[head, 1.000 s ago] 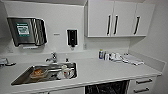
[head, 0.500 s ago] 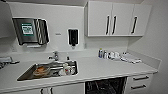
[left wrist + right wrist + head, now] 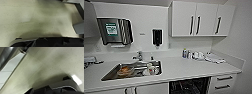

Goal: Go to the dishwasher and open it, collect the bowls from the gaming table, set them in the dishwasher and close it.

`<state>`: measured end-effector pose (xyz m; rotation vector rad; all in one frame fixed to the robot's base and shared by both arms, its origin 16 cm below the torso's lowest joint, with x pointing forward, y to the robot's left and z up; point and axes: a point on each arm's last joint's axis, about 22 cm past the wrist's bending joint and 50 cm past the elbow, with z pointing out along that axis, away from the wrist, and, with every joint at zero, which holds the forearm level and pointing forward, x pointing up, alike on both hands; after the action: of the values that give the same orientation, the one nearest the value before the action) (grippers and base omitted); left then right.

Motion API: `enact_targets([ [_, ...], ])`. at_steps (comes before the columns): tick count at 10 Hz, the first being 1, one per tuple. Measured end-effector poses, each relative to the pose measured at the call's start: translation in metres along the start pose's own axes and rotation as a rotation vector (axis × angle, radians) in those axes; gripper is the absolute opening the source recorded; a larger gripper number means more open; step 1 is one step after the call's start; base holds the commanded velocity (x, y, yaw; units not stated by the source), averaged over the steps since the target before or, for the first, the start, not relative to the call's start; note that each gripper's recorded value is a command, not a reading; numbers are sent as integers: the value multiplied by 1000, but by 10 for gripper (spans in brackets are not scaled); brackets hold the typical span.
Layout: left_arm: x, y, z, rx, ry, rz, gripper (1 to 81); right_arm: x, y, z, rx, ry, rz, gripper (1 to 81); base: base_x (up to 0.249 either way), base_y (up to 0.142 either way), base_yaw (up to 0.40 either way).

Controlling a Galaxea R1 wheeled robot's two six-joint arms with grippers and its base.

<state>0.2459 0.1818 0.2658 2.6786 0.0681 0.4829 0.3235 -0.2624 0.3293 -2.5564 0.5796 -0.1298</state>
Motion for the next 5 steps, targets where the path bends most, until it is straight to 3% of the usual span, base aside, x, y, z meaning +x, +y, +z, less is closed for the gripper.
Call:
enact_targets([
  [2, -3, -3, -1, 6, -5, 0, 811, -20, -1, 15, -9, -22, -84, 811, 0, 0, 0],
  [5, -4, -27, -5, 58, -9, 11, 811, -44, 12, 28, -44, -42, -178, 811, 0, 0, 0],
])
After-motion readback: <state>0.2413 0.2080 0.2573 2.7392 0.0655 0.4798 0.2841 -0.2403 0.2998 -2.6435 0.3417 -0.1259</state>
